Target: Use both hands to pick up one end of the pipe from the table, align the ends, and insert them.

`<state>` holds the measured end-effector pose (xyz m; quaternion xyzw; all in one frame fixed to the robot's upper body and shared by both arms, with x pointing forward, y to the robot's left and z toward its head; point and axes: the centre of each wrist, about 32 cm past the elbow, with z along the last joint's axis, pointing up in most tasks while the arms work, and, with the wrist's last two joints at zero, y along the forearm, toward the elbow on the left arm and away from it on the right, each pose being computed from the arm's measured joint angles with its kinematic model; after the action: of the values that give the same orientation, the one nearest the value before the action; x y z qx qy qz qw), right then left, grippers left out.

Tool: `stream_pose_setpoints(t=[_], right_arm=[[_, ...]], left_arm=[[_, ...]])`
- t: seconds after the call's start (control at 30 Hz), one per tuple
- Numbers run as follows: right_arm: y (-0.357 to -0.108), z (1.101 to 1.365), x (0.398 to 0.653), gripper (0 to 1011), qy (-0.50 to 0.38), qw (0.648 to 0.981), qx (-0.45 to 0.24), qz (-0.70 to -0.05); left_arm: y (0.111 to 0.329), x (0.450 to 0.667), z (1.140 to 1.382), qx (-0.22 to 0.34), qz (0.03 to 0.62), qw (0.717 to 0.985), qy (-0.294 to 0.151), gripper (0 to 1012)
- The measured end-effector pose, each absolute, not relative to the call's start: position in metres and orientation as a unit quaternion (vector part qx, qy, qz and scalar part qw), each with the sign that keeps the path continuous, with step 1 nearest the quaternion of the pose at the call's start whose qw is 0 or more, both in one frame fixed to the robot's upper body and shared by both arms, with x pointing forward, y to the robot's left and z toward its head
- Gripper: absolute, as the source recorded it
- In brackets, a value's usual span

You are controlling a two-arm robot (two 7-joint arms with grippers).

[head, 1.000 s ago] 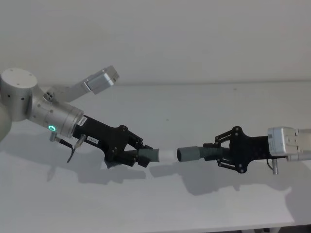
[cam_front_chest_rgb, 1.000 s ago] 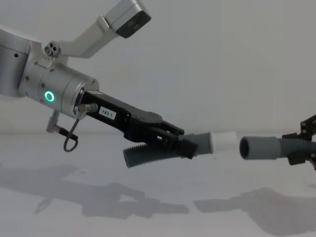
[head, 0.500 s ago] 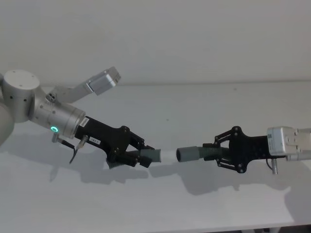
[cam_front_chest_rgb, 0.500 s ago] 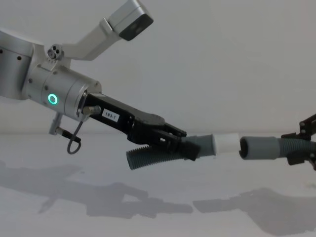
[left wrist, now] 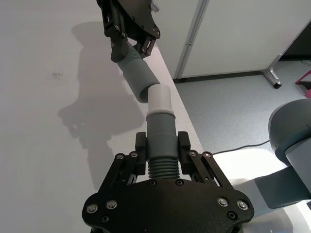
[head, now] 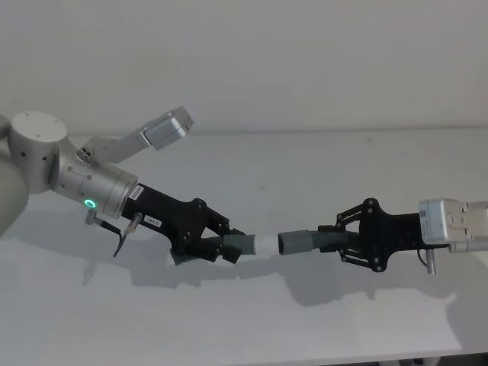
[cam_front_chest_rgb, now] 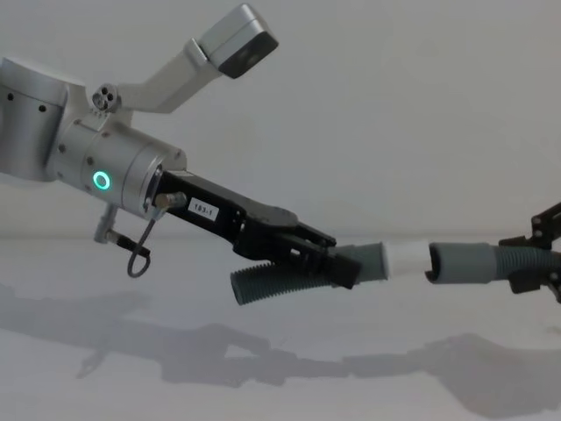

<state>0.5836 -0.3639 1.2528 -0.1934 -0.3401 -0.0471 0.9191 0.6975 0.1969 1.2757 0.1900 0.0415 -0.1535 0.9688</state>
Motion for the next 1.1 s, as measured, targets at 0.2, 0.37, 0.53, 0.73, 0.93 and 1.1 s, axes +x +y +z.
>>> stream_pose_setpoints(t=[0.2, 0.37, 0.53, 0.73, 0.93, 1.1], right_arm=[[-0.3639, 1.253, 0.5837, 223, -0.34, 0.919, -0.193, -0.047], [-0.3639, 1.253, 0.5837, 222, -0.34, 0.919, -0.193, -0.047], [-0.3639, 1.253, 0.5837, 223, -0.34, 0.919, -0.193, -0.047], [-0.3639, 1.253, 0.5837, 223, -0.34, 0.919, -0.193, -0.047], [-0.3639, 1.2531, 0.5837, 223, -0.34, 0.919, -0.193, -0.047], [-0.3638, 1.253, 0.5837, 223, -0.34, 0.919, -0.193, -0.047]], left_arm=[[0.1959, 0.6985, 1.2744, 0.19, -0.154, 0.969, 0.043, 353], [0.1948, 0.6993, 1.2735, 0.19, -0.155, 0.968, 0.044, 353], [0.1935, 0.7003, 1.2724, 0.19, -0.156, 0.968, 0.045, 353], [0.1924, 0.7007, 1.2712, 0.191, -0.156, 0.968, 0.047, 353], [0.1917, 0.7008, 1.2709, 0.192, -0.155, 0.968, 0.047, 353], [0.1914, 0.7005, 1.2704, 0.194, -0.151, 0.968, 0.047, 353]])
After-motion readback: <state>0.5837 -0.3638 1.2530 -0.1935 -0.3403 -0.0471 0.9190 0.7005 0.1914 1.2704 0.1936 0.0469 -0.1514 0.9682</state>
